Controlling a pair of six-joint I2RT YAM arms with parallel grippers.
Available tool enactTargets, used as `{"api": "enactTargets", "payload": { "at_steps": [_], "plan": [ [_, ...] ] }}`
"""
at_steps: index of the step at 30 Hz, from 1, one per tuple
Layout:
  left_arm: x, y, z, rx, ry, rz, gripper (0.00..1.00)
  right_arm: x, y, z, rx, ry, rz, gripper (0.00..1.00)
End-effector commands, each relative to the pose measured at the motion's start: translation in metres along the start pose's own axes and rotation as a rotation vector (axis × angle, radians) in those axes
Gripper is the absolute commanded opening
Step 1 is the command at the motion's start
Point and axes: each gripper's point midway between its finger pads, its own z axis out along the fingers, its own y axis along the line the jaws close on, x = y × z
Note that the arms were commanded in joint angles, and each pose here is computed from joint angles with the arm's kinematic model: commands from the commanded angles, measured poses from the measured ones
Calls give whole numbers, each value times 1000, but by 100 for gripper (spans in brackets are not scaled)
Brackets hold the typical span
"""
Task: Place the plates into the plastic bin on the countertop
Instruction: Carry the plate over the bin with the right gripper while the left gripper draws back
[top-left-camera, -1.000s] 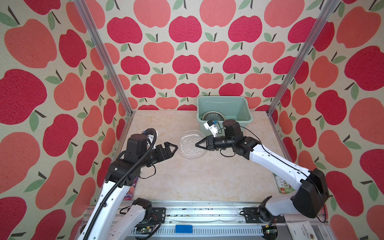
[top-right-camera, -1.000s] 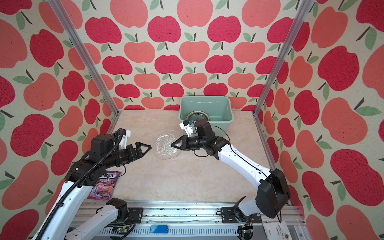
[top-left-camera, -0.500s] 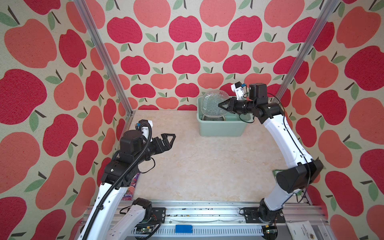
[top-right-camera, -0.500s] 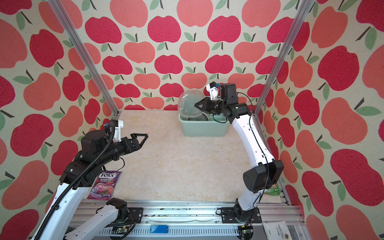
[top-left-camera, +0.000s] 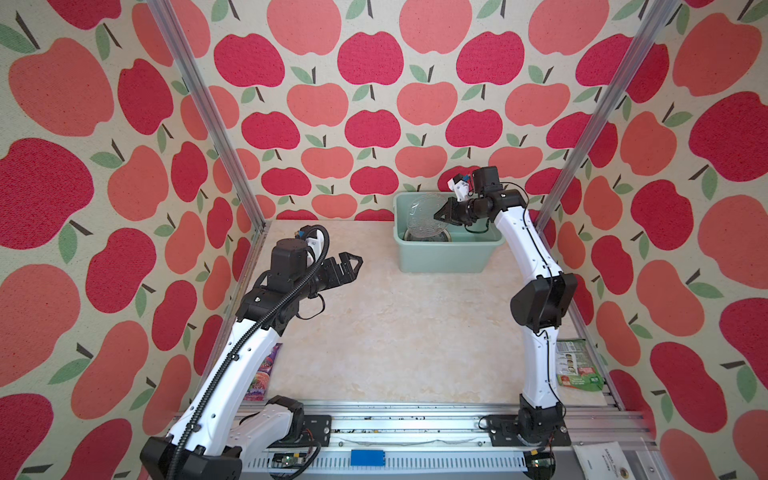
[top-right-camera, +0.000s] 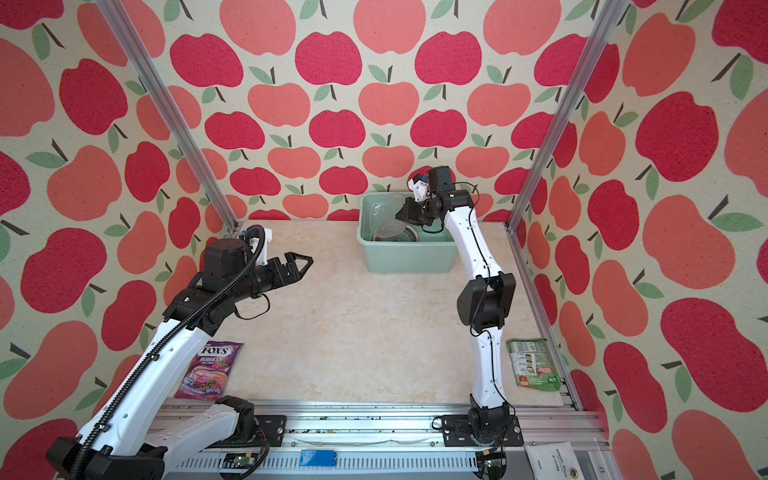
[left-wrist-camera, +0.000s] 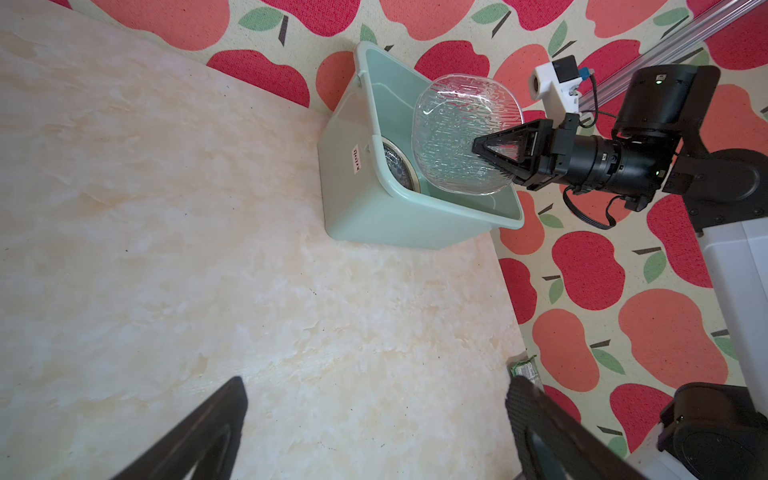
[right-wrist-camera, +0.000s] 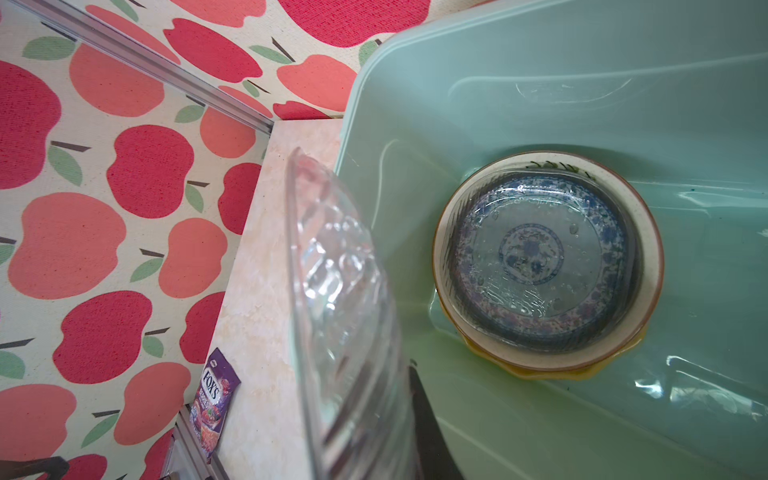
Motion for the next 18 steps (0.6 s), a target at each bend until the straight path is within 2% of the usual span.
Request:
{"api": "enactTargets", "payload": {
  "at_steps": [1, 9, 18],
  "plan": [
    [-7, 1, 7, 14, -28, 44, 99, -12, -15, 11, 18, -33, -15, 5],
    [1, 21, 37, -5, 22, 12, 99, -7, -45, 59, -3, -6, 38, 5],
    [3, 30, 59, 5, 60, -27, 99, 0, -71, 90, 20, 3, 63, 7]
  ]
}}
